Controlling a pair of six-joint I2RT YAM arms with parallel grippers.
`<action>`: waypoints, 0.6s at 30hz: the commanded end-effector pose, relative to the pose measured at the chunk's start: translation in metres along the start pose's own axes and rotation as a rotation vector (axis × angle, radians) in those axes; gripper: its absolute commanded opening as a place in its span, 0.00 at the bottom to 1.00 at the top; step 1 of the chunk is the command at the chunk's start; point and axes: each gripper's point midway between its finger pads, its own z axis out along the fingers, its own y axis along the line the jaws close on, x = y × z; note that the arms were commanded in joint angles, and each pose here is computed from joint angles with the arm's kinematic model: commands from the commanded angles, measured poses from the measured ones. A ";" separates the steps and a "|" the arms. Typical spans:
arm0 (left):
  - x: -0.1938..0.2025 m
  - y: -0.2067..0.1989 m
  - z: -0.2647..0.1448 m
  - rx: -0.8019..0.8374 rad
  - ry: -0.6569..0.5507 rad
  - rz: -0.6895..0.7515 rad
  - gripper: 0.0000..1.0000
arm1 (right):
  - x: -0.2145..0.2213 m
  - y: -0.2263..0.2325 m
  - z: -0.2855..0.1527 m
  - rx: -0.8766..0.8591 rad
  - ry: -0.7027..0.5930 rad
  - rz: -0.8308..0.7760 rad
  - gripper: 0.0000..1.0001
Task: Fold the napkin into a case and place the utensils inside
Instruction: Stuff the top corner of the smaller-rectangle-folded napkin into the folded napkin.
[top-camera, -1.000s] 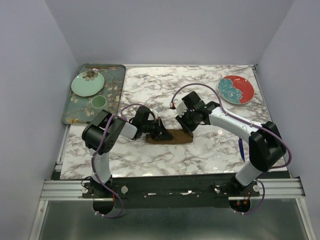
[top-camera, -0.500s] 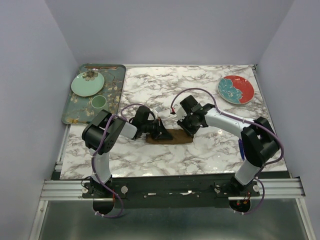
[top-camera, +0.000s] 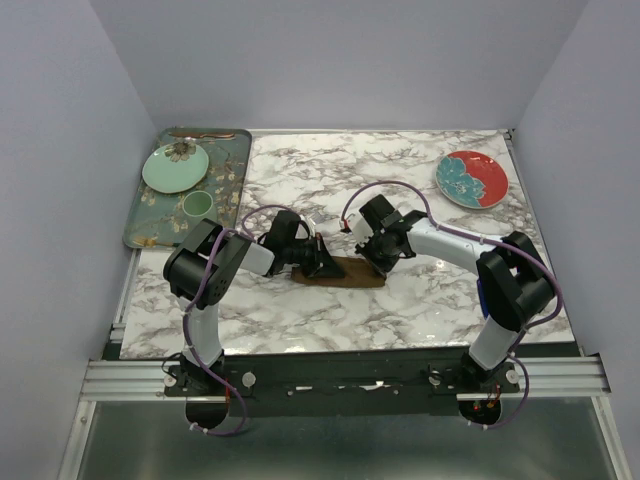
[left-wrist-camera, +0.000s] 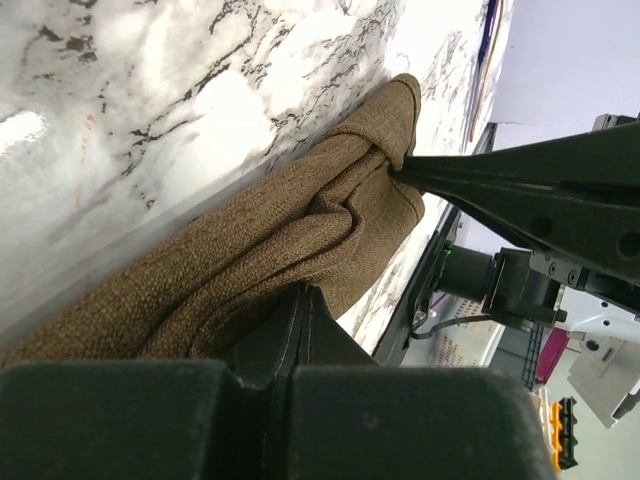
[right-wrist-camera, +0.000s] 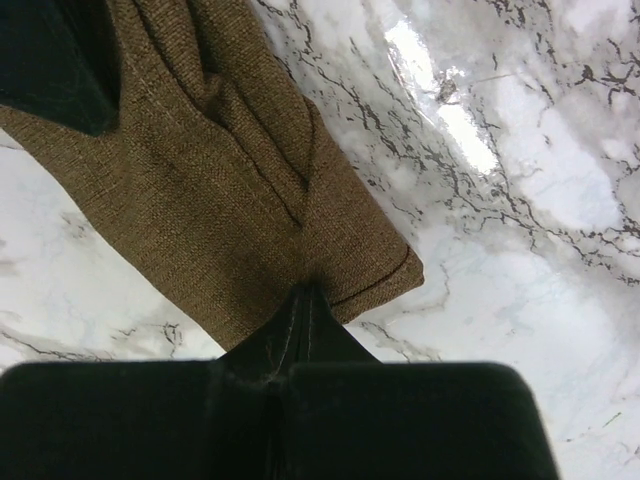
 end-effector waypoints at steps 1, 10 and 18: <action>-0.002 0.029 0.001 -0.094 -0.014 -0.013 0.00 | 0.004 0.023 0.006 -0.092 0.008 0.034 0.01; -0.001 0.033 0.000 -0.110 -0.017 -0.003 0.00 | 0.014 0.030 0.026 -0.130 0.068 0.054 0.01; -0.006 0.015 -0.002 -0.055 -0.011 0.027 0.00 | 0.026 0.019 0.040 -0.086 0.120 0.016 0.01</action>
